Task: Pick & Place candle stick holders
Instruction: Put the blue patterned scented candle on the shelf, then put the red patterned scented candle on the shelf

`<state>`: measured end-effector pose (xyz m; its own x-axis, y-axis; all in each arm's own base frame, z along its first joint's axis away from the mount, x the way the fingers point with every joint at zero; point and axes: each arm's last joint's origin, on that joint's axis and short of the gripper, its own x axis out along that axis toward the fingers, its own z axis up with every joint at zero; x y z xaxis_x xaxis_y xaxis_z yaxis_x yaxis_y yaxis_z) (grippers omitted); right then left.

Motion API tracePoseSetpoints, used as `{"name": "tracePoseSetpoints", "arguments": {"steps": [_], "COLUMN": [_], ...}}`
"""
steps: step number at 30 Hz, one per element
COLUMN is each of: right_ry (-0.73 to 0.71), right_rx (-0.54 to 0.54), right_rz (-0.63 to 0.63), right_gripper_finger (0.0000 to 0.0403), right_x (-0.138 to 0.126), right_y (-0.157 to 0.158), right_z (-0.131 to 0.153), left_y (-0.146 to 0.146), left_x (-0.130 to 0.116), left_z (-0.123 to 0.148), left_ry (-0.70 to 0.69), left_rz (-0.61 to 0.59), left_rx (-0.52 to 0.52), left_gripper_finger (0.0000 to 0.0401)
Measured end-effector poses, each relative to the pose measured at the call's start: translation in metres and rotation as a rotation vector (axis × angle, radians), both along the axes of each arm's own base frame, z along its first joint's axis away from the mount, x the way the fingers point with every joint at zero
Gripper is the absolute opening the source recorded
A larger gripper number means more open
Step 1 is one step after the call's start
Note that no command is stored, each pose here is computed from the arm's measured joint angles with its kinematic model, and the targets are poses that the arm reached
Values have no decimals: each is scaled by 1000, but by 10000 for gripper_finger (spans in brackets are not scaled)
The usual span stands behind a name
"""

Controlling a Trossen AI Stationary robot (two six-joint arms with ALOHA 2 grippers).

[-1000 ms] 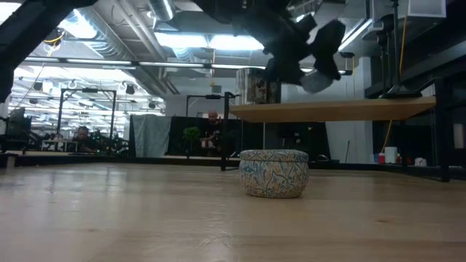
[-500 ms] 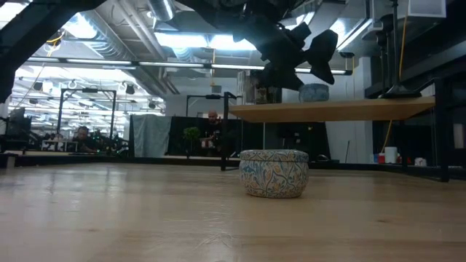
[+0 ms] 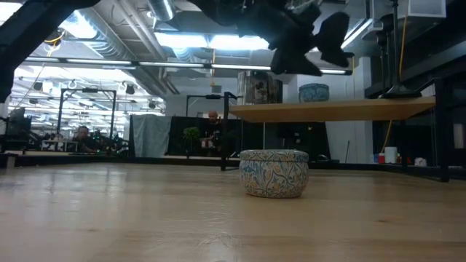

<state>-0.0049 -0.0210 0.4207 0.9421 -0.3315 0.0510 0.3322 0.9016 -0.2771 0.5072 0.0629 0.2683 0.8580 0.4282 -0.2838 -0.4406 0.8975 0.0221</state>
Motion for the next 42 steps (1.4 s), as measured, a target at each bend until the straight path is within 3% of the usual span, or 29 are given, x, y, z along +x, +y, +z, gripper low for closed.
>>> {"name": "tracePoseSetpoints", "arguments": {"steps": [4, 10, 16, 21, 25, 32, 42], "right_ry": [0, 0, 0, 0, 0, -1, 0], "right_rx": [0, 0, 0, 0, 0, 0, 0], "right_rz": [0, 0, 0, 0, 0, 0, 0], "right_gripper_finger": [5, 5, 5, 5, 5, 5, 5], "right_x": [0, 0, 0, 0, 0, 0, 0], "right_y": [0, 0, 0, 0, 0, 0, 0], "right_z": [0, 0, 0, 0, 0, 0, 0], "left_y": [-19, -47, -63, -64, -60, -47, 10], "left_x": [2, 1, -1, -4, -5, 0, 4], "left_z": [1, 0, 1, -8, -16, -38, -42], "left_ry": [4, 77, 148, 200, 217, 258, 171], "left_rz": [-11, 59, 136, 132, 146, 177, 305], "left_rx": [27, 174, 312, 255, 180, 157, 148], "left_gripper_finger": [315, 261, 141, 19, 3, 1, 1]}}
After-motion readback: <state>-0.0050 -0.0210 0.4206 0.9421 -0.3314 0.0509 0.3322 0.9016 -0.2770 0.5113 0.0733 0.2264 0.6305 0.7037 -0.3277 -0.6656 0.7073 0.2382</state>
